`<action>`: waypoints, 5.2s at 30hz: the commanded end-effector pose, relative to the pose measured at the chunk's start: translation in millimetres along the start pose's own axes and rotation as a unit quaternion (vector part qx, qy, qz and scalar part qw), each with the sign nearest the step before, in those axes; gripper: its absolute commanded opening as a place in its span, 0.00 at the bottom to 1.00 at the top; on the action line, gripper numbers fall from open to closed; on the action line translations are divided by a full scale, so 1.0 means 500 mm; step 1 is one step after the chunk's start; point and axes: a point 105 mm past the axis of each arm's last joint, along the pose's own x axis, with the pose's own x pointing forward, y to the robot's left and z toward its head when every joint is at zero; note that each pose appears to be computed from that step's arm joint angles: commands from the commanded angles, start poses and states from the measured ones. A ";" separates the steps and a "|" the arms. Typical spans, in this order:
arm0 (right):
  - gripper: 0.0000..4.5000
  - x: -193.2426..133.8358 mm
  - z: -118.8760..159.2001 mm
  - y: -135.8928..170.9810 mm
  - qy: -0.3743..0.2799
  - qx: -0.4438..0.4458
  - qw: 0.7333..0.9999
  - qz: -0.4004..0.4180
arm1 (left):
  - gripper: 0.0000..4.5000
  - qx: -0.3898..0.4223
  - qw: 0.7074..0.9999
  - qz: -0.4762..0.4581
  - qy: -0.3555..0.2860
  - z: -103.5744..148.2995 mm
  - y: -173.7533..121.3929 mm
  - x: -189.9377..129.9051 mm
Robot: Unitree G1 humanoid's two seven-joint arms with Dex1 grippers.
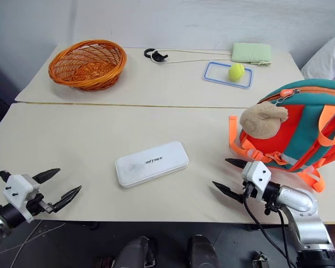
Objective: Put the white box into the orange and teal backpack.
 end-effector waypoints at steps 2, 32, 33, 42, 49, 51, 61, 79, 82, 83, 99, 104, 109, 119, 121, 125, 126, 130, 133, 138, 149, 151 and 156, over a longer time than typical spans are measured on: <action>1.00 -0.002 0.014 -0.014 -0.014 -0.020 1.000 -0.003 | 1.00 0.026 0.999 -0.012 -0.018 0.028 -0.003 0.012; 0.00 0.213 0.058 0.039 -0.032 -0.008 0.997 0.067 | 0.01 -0.106 0.992 -0.066 0.019 0.056 -0.134 0.180; 0.00 0.211 0.061 0.046 -0.036 -0.007 0.996 0.079 | 0.01 -0.106 0.992 -0.068 0.019 0.056 -0.134 0.181; 0.00 0.142 0.052 0.078 -0.010 -0.002 0.992 0.123 | 0.01 -0.094 0.991 -0.092 0.012 0.062 -0.134 0.193; 0.00 0.117 0.038 0.063 0.017 -0.007 0.995 0.099 | 0.01 -0.092 0.992 -0.075 0.045 0.029 -0.101 0.159; 0.00 0.116 0.038 0.054 0.019 -0.009 0.996 0.089 | 0.01 -0.088 0.992 -0.061 0.064 0.009 -0.081 0.132; 0.00 0.158 0.037 0.028 0.025 -0.030 0.997 0.060 | 0.01 -0.139 0.990 0.001 -0.015 0.042 -0.037 0.126; 0.00 0.177 0.070 0.076 -0.001 -0.009 0.993 0.120 | 0.01 -0.180 0.977 -0.097 -0.057 0.075 -0.116 0.185; 0.00 0.162 0.069 0.087 0.005 -0.002 0.991 0.132 | 0.01 -0.172 0.977 -0.114 -0.052 0.076 -0.125 0.181; 0.00 0.156 0.067 0.089 0.010 0.002 0.991 0.134 | 0.01 -0.170 0.977 -0.119 -0.050 0.075 -0.126 0.179; 0.00 0.078 0.030 0.041 0.069 -0.008 0.993 0.093 | 0.54 -0.374 0.912 -0.161 0.059 0.072 -0.007 0.122; 0.00 0.083 0.036 0.043 0.061 -0.016 0.992 0.109 | 0.89 -0.458 0.849 -0.216 0.155 0.093 0.005 0.132; 0.00 0.103 0.046 0.053 0.048 -0.019 0.990 0.128 | 0.99 -0.493 0.788 -0.283 0.237 0.089 -0.042 0.133; 0.00 0.144 0.053 0.072 0.044 -0.006 0.987 0.157 | 0.99 -0.520 0.748 -0.329 0.248 0.097 -0.106 0.208; 0.00 0.150 0.052 0.076 0.043 -0.004 0.986 0.162 | 0.99 -0.512 0.744 -0.351 0.250 0.104 -0.126 0.213; 0.00 0.164 0.047 0.082 0.039 -0.005 0.985 0.168 | 0.99 -0.505 0.741 -0.368 0.248 0.116 -0.147 0.233; 0.00 0.165 0.044 0.083 0.041 -0.008 0.984 0.170 | 0.99 -0.505 0.738 -0.375 0.246 0.120 -0.150 0.234; 0.00 0.165 0.039 0.078 0.042 -0.011 0.985 0.169 | 0.90 -0.503 0.721 -0.416 0.234 0.143 -0.170 0.233; 0.00 0.159 0.037 0.074 0.042 -0.011 0.985 0.167 | 0.73 -0.496 0.710 -0.443 0.230 0.156 -0.180 0.222; 0.00 0.134 0.032 0.067 0.040 0.005 0.988 0.146 | 0.37 -0.503 0.701 -0.460 0.209 0.170 -0.183 0.217; 0.36 -0.054 0.051 0.071 0.023 0.146 0.989 0.000 | 0.31 -0.440 0.754 -0.487 -0.028 0.256 -0.173 0.172; 0.51 -0.101 0.050 0.062 0.033 0.147 0.987 -0.053 | 0.31 -0.404 0.778 -0.477 -0.065 0.250 -0.177 0.160; 0.90 -0.242 0.030 0.017 0.059 0.155 0.965 -0.204 | 0.31 -0.305 0.830 -0.446 -0.137 0.241 -0.179 0.161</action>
